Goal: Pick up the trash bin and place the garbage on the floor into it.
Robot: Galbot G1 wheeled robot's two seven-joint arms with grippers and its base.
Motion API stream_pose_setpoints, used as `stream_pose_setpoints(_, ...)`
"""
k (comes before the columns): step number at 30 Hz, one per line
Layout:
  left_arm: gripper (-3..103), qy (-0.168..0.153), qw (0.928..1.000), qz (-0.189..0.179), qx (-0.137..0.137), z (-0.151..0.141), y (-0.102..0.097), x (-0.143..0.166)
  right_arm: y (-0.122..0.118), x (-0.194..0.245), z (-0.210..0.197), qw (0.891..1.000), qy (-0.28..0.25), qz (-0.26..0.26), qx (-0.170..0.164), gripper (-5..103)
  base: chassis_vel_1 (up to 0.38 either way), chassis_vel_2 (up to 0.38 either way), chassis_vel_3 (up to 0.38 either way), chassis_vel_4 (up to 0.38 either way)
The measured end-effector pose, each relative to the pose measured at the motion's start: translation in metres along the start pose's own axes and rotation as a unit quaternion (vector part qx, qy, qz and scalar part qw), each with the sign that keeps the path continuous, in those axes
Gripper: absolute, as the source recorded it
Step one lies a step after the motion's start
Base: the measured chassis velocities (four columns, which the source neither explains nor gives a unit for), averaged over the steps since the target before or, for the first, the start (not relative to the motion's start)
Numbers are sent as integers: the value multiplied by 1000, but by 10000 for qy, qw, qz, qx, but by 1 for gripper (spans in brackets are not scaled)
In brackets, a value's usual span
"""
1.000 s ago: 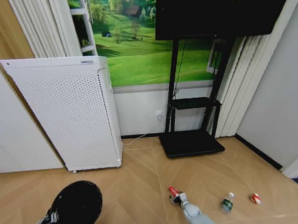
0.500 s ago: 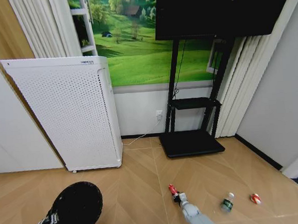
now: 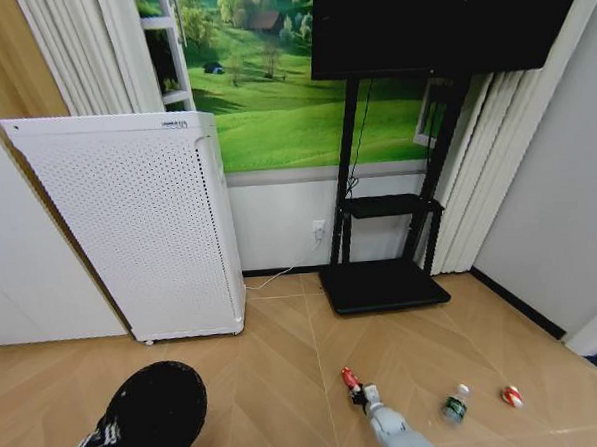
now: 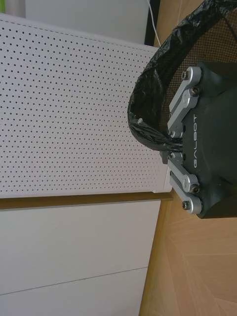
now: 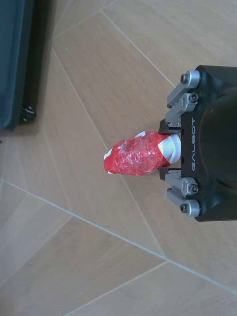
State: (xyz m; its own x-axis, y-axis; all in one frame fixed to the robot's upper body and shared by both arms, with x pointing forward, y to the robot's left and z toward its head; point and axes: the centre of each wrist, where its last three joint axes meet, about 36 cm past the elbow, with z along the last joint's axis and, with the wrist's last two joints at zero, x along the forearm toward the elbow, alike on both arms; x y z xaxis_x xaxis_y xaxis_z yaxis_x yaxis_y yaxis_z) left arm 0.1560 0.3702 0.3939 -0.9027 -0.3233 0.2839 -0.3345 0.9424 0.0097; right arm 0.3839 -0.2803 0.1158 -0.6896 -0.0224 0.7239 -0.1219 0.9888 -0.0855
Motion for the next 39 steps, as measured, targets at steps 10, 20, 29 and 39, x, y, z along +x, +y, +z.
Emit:
stream_pose_setpoints(10,7,353,9986,216,324,5,-3,-28,-37,76,8,9938,-843,-501,-523,33,0,0,0,0)
stream_pose_setpoints(20,7,502,9925,1044,389,6,-19,-113,-73,194,-42,9741,-1998,-1019,-283,33,0,0,0,0)
stream_pose_setpoints(29,7,728,9777,1947,292,25,-49,-191,-32,238,-70,9653,-2342,-1126,-278,31,0,0,0,0)
stream_pose_setpoints(39,7,834,9431,3219,-9,43,-131,-218,18,269,-83,9368,-2690,-2237,66,31,0,0,0,0)
